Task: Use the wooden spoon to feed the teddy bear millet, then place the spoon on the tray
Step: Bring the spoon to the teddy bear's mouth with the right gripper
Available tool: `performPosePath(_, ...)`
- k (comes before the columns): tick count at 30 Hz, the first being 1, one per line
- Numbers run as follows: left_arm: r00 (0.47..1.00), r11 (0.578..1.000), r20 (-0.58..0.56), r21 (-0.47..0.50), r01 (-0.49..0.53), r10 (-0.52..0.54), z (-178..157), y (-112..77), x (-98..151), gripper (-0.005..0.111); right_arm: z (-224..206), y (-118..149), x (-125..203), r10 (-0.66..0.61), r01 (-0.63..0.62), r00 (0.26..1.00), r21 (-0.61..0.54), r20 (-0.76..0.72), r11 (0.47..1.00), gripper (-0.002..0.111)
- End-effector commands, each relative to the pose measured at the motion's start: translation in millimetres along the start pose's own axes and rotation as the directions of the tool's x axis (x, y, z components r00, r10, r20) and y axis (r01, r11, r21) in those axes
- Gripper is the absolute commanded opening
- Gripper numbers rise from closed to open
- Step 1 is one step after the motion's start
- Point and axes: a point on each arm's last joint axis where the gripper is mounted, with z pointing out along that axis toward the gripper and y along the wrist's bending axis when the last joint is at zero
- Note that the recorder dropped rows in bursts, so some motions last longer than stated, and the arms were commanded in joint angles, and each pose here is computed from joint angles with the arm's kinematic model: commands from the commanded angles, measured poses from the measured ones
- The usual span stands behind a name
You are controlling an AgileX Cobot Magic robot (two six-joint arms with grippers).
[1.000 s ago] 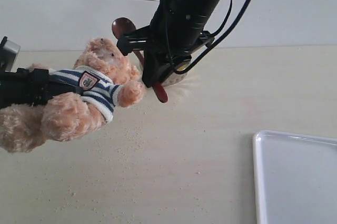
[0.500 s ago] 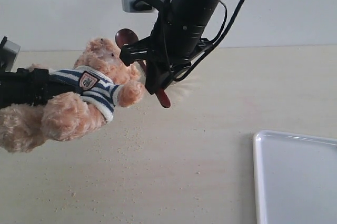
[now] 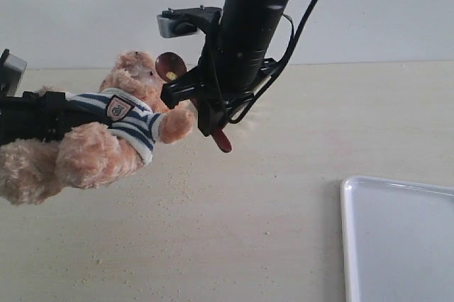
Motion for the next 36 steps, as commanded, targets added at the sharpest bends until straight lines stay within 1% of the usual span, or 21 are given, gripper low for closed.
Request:
performPosePath(1,1.000,1.000,0.016,0.027,0.015,-0.015,-1.2,-2.0,-1.7,0.005,-16.1,14.3,-15.4,-0.040,0.040,0.994,0.005,0.101,0.999,0.000)
performPosePath(3,1.000,0.999,0.015,0.034,0.015,-0.015,-1.2,-2.6,-1.6,0.005,-13.3,19.8,-21.3,-0.069,0.067,0.993,0.022,0.101,0.998,0.000)
performPosePath(5,1.000,0.998,0.012,0.060,0.014,-0.015,-1.3,-5.0,-1.3,0.005,-3.0,23.8,-26.3,-0.120,0.112,0.990,0.092,0.077,0.989,0.000)
performPosePath(8,1.000,0.996,0.015,0.084,0.017,-0.019,-1.5,-7.2,-1.7,0.005,8.6,25.1,-28.6,-0.153,0.145,0.988,0.176,0.031,0.974,0.000)
performPosePath(11,0.999,0.996,0.025,0.086,0.026,-0.028,-1.5,-7.3,-2.7,0.005,11.9,28.3,-27.8,-0.196,0.190,0.981,0.281,-0.008,0.941,0.000)
performPosePath(13,0.999,0.996,0.027,0.086,0.029,-0.031,-1.5,-7.3,-2.9,0.005,10.1,24.1,-28.2,-0.197,0.190,0.980,0.361,-0.018,0.913,0.000)
performPosePath(14,0.999,0.996,0.027,0.086,0.029,-0.031,-1.5,-7.3,-2.9,0.005,9.6,23.5,-28.4,-0.199,0.192,0.980,0.380,-0.020,0.905,0.000)
performPosePath(21,0.999,0.996,0.027,0.086,0.029,-0.031,-1.5,-7.3,-2.9,0.005,8.8,22.3,-32.5,-0.225,0.201,0.974,0.403,0.014,0.893,0.000)
performPosePath(25,0.999,0.996,0.027,0.086,0.029,-0.031,-1.5,-7.3,-2.9,0.005,9.3,29.1,-36.2,-0.287,0.246,0.957,0.431,0.032,0.868,0.000)
performPosePath(27,0.999,0.996,0.027,0.086,0.029,-0.031,-1.5,-7.3,-2.9,0.005,9.6,35.7,-36.3,-0.333,0.290,0.943,0.472,0.008,0.833,0.000)
performPosePath(29,0.999,0.996,0.027,0.086,0.029,-0.031,-1.5,-7.3,-2.9,0.005,9.5,42.7,-36.2,-0.382,0.338,0.924,0.533,-0.031,0.776,0.000)
performPosePath(32,0.999,0.996,0.027,0.086,0.029,-0.031,-1.5,-7.3,-2.9,0.005,9.9,55.4,-36.1,-0.423,0.372,0.905,0.574,-0.049,0.729,0.000)
performPosePath(36,0.999,0.995,0.025,0.093,0.027,-0.029,-1.6,-8.0,-2.7,0.005,8.0,60.7,-33.2,-0.415,0.375,0.905,0.634,-0.093,0.676,0.000)
